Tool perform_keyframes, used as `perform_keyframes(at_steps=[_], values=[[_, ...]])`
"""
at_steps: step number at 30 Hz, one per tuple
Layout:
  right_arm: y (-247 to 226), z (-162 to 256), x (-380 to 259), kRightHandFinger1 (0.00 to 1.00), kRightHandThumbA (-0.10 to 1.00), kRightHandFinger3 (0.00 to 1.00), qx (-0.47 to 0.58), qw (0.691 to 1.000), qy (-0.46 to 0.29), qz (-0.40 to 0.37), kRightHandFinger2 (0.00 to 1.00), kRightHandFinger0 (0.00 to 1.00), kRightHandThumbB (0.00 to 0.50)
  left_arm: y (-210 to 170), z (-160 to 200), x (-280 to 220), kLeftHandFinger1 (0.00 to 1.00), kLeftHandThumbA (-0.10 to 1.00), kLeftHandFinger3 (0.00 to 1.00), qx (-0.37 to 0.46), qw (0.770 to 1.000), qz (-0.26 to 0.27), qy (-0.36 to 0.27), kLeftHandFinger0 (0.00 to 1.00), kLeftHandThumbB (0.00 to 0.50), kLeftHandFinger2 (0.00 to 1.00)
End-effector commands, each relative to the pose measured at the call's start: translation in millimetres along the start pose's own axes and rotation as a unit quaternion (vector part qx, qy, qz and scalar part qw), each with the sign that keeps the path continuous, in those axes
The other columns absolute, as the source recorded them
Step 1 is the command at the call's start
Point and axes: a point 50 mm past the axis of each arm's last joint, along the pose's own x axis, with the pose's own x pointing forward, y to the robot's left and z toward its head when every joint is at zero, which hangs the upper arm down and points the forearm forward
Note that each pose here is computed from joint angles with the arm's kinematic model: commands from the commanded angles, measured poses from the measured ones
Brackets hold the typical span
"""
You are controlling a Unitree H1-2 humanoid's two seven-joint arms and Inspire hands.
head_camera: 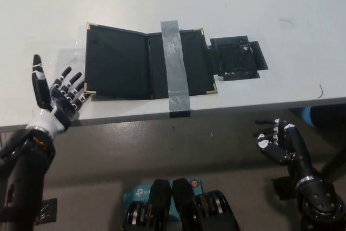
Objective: The robot uses its left hand to push the cover of the diary kept in the middle of the desk towards the right to close it
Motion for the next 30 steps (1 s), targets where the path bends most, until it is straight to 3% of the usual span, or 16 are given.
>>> perform_keyframes(at_steps=[1, 7, 14, 16, 22, 24, 30], values=[[-1, 27, 7, 0.34, 0.36, 0.6, 0.001, 0.999, -0.036, -0.001, 0.43, 0.3, 0.043, -3, 19, 7, 1.0, 1.0, 1.0, 0.123, 0.992, 0.005, -0.005, 1.0, 0.282, 1.0], [0, 31, 9, 0.32, 0.37, 0.6, -0.001, 0.999, -0.039, -0.003, 0.4, 0.28, 0.045, -7, 5, 12, 1.0, 1.0, 1.0, 0.166, 0.986, -0.011, 0.019, 1.0, 0.284, 1.0], [-3, 31, 8, 0.31, 0.37, 0.59, -0.002, 0.999, -0.038, 0.002, 0.39, 0.28, 0.052, -58, -7, 14, 1.0, 1.0, 1.0, 0.14, 0.988, -0.064, 0.014, 1.0, 0.304, 1.0], [-3, 29, 7, 0.31, 0.37, 0.59, -0.006, 0.999, -0.036, 0.002, 0.4, 0.27, 0.049, -77, -10, 16, 1.0, 1.0, 1.0, 0.103, 0.991, -0.084, 0.013, 1.0, 0.331, 1.0], [-3, 29, 6, 0.29, 0.35, 0.59, -0.003, 0.999, -0.04, 0.006, 0.39, 0.24, 0.042, -120, -20, 14, 1.0, 1.0, 1.0, -0.005, 0.99, -0.139, 0.014, 1.0, 0.324, 1.0], [-2, 29, 6, 0.29, 0.35, 0.58, 0.0, 0.999, -0.035, 0.002, 0.39, 0.24, 0.053, -133, -25, 13, 1.0, 1.0, 1.0, -0.029, 0.989, -0.147, 0.016, 1.0, 0.344, 1.0], [-2, 29, 5, 0.31, 0.37, 0.59, -0.005, 0.999, -0.033, 0.005, 0.4, 0.27, 0.055, -165, -34, 7, 1.0, 1.0, 1.0, -0.059, 0.984, -0.169, 0.015, 1.0, 0.336, 1.0]])
